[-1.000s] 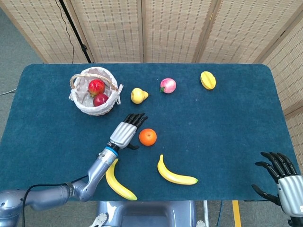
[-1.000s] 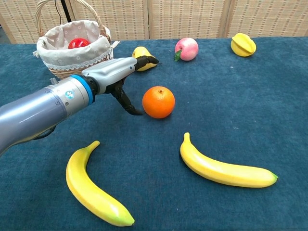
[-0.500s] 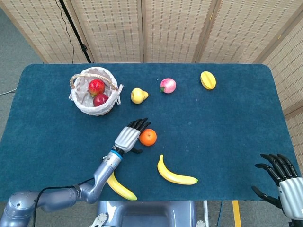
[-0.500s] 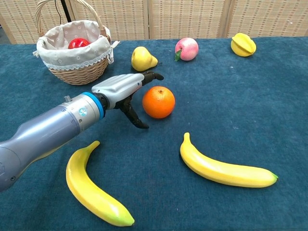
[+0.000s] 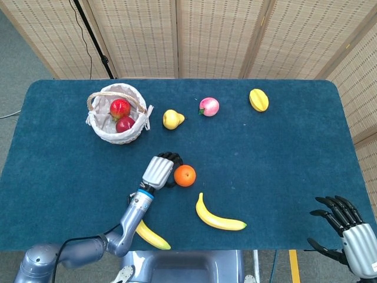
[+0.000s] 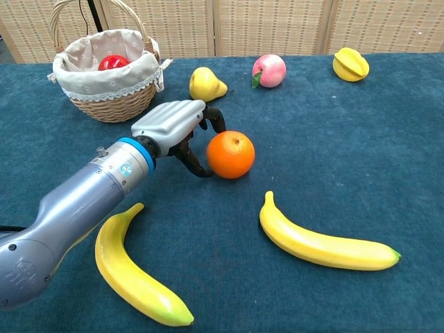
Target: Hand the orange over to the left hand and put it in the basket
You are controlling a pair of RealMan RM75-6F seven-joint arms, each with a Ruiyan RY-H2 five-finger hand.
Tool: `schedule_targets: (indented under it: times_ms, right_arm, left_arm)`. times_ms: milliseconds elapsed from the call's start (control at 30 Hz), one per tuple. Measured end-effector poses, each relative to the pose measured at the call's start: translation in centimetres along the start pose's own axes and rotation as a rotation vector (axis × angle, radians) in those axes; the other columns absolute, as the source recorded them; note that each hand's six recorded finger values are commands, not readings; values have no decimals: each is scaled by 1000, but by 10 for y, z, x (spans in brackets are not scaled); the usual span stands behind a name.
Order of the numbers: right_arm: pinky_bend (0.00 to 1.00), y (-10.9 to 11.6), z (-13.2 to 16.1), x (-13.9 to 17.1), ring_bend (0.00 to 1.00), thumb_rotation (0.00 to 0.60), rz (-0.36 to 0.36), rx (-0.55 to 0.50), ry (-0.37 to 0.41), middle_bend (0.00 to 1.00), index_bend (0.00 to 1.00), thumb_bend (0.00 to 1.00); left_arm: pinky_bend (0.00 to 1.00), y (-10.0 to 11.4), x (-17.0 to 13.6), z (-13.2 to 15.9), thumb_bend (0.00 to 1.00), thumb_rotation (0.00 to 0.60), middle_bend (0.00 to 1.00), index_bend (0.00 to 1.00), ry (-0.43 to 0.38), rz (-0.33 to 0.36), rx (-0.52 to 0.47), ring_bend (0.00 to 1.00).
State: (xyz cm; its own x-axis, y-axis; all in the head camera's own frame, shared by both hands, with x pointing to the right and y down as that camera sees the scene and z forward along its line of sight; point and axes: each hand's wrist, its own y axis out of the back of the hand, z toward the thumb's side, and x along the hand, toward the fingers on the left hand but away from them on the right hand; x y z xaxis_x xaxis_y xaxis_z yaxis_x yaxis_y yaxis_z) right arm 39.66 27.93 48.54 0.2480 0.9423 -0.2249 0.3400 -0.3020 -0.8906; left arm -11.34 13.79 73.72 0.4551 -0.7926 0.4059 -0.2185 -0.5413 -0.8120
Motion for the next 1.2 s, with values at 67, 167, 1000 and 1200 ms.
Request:
schedule_targets:
  times_ms: [67, 167, 1000, 1200]
  right_arm:
    - [150, 0, 2, 1, 207, 600, 5, -10, 9, 229, 362, 0]
    - [150, -1, 2, 1, 209, 600, 11, -19, 14, 230, 364, 0]
    - [150, -3, -6, -2, 214, 600, 16, -21, -11, 230, 374, 0]
    - [150, -4, -9, -3, 218, 600, 23, -21, -22, 231, 375, 0]
  left_arm:
    - [451, 1, -1, 0, 124, 600, 501, 590, 2, 17, 5, 409]
    - [467, 1, -2, -1, 136, 600, 554, 649, 3, 29, 7, 445]
    - [468, 51, -16, -13, 171, 600, 589, 661, 6, 139, 20, 466]
    - [468, 102, -41, -35, 170, 600, 591, 661, 26, 241, 45, 467]
